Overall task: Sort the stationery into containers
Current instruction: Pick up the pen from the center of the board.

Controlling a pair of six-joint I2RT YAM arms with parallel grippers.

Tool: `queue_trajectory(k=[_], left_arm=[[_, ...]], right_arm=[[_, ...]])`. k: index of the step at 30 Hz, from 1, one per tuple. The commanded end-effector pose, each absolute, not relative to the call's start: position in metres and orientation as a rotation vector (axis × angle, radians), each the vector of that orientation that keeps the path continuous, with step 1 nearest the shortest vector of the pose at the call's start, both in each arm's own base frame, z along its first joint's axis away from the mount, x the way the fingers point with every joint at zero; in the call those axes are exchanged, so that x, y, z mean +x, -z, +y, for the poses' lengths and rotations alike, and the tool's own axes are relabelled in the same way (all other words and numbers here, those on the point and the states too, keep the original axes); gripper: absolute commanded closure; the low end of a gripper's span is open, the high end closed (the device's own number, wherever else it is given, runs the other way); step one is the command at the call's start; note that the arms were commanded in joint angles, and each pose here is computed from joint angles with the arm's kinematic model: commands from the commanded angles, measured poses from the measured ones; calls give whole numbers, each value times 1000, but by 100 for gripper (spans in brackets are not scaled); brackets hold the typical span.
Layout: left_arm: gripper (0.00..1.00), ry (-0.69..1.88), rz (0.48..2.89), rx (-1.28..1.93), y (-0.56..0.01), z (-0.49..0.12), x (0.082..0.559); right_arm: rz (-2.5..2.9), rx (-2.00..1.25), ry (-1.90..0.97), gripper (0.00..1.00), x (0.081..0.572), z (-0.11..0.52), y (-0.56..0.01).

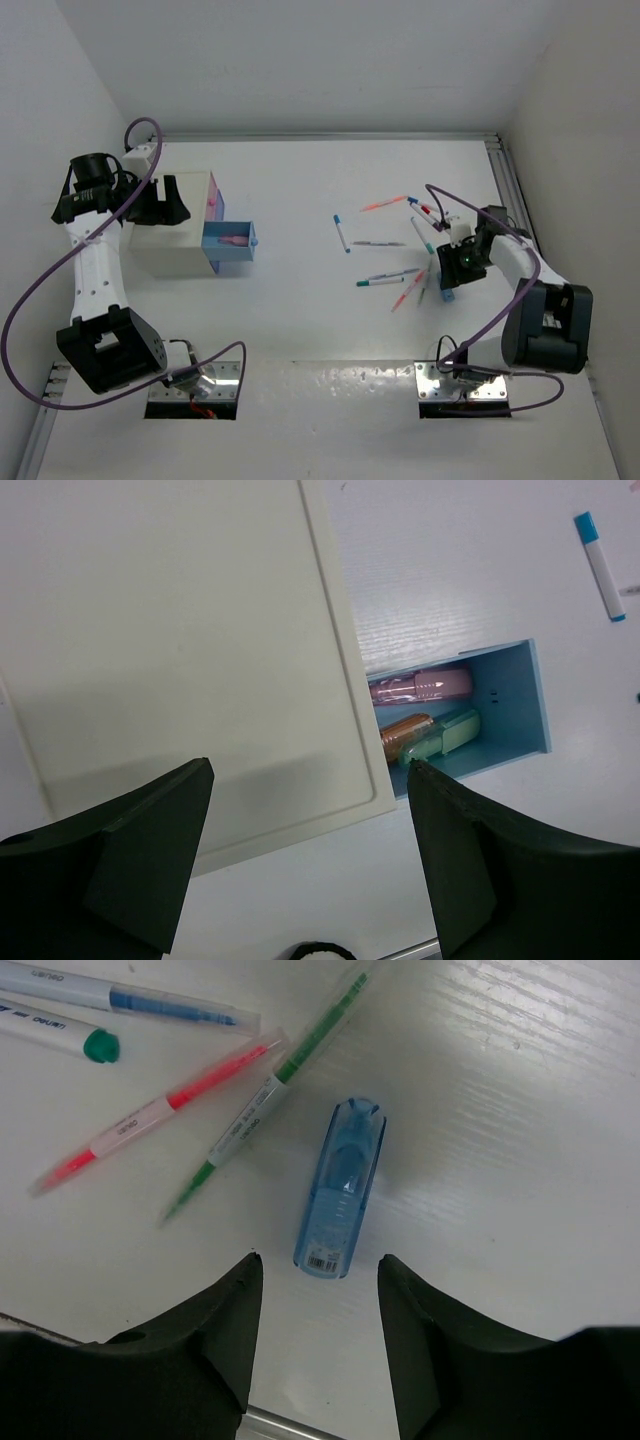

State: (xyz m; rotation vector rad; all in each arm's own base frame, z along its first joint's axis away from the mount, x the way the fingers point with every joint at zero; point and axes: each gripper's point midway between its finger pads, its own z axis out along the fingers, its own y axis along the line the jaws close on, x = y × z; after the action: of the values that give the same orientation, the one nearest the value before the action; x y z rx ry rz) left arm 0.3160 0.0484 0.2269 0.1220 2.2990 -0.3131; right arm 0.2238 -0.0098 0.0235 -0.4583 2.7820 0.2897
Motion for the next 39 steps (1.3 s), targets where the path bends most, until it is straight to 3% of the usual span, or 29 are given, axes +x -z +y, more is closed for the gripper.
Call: queue_trajectory(k=[1, 8, 14, 18, 22, 27, 34, 39], left_arm=[[15, 281, 2257, 126, -238, 53, 318], [15, 272, 2265, 124, -237, 56, 320], [15, 264, 2272, 120, -235, 58, 321], [16, 272, 2278, 117, -234, 57, 321], [16, 263, 2280, 120, -234, 58, 320], [15, 276, 2285, 123, -231, 58, 321], [16, 306, 2306, 113, -225, 58, 324], [16, 339, 2323, 101, -219, 55, 324]], right_arm=[[2744, -475, -247, 51, 241, -14, -21], [2793, -481, -222, 49, 240, -16, 2], [2811, -514, -157, 54, 238, -17, 14], [2824, -504, -120, 64, 237, -17, 16], [2795, -525, -119, 82, 244, -12, 3], [2555, -622, -303, 93, 297, 35, -79], [2040, -915, -479, 100, 378, 185, -233], [1681, -1147, -665, 100, 375, 312, -313]])
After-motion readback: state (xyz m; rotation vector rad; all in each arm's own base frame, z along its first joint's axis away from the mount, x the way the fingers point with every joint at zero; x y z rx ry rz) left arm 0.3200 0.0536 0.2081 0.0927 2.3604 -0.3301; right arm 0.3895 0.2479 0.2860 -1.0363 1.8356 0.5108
